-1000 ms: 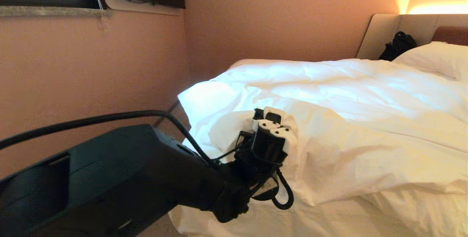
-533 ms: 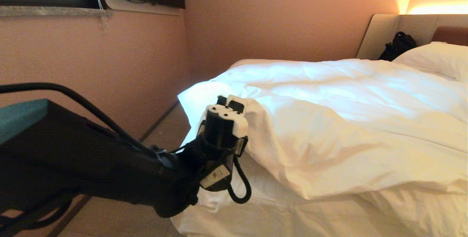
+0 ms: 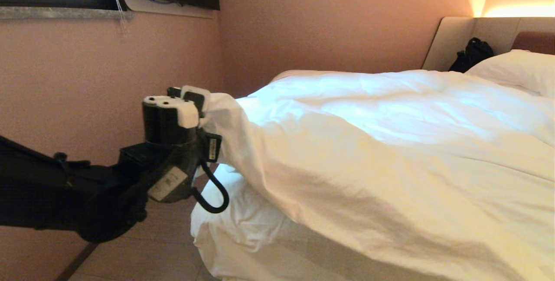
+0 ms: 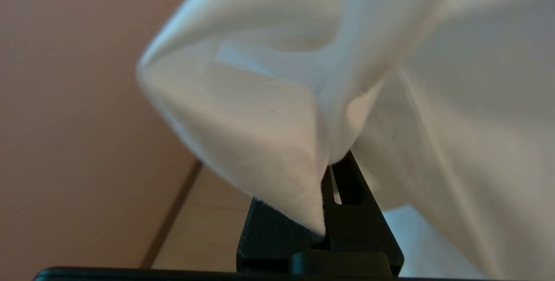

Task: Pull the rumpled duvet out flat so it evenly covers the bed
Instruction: Flatten the corners of the folded blanket

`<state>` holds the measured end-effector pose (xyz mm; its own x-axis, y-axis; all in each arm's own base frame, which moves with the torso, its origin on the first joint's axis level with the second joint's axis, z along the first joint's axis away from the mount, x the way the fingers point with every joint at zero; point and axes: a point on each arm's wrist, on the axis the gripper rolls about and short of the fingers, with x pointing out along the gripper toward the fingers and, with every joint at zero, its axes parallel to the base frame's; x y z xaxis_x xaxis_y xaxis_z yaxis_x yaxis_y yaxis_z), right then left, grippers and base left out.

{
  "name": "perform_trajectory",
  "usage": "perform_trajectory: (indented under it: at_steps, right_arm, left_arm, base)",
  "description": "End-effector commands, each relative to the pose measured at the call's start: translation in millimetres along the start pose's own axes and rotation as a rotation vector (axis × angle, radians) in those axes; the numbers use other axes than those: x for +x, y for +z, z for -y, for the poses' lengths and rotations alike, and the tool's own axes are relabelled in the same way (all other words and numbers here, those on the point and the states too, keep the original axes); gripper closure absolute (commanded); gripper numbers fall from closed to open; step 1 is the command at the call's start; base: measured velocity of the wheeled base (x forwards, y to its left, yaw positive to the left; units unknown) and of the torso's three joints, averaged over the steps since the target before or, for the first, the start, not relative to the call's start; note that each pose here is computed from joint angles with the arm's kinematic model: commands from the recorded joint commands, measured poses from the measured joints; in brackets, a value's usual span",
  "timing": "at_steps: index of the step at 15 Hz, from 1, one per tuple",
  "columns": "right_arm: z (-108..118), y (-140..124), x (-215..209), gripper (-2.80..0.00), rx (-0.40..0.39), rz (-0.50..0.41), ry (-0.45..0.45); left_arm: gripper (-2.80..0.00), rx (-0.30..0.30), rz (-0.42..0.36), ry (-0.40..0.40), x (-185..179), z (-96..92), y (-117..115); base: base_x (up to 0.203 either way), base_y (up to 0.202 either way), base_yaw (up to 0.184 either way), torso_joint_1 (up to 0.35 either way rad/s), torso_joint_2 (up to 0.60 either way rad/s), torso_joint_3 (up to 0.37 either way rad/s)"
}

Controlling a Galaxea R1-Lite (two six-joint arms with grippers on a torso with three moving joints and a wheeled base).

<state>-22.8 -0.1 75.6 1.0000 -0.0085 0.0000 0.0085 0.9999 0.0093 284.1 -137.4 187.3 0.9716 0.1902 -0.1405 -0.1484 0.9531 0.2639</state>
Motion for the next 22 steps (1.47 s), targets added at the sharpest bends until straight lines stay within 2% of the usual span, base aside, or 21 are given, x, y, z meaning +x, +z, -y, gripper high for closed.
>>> perform_trajectory:
  at_steps: [1,5,10,18,22]
  right_arm:
    - [0,0,0,0.00,0.000,0.000,0.000]
    - [0,0,0,0.00,0.000,0.000,0.001]
    - [0,0,0,0.00,0.000,0.000,0.000]
    - [0,0,0,0.00,0.000,0.000,-0.001]
    - [0,0,0,0.00,0.000,0.002,0.001]
  left_arm:
    - [0.00,-0.044,0.019,0.093,-5,-42.2,6]
    - [0.00,-0.049,0.033,0.156,-24,-74.7,6]
    - [0.00,-0.015,0.032,0.167,-56,-92.7,-3]
    - [0.00,0.031,-0.021,0.153,-111,-122.7,-11]
    - [0.00,0.053,-0.055,0.136,-144,-138.5,-27]
  base:
    - [0.000,0.000,0.000,0.000,0.00,0.000]
    - [0.000,0.000,0.000,0.000,0.00,0.000]
    - [0.000,0.000,0.000,0.000,0.00,0.000]
    - [0.000,0.000,0.000,0.000,0.00,0.000]
    - [0.000,0.000,0.000,0.000,0.00,0.000]
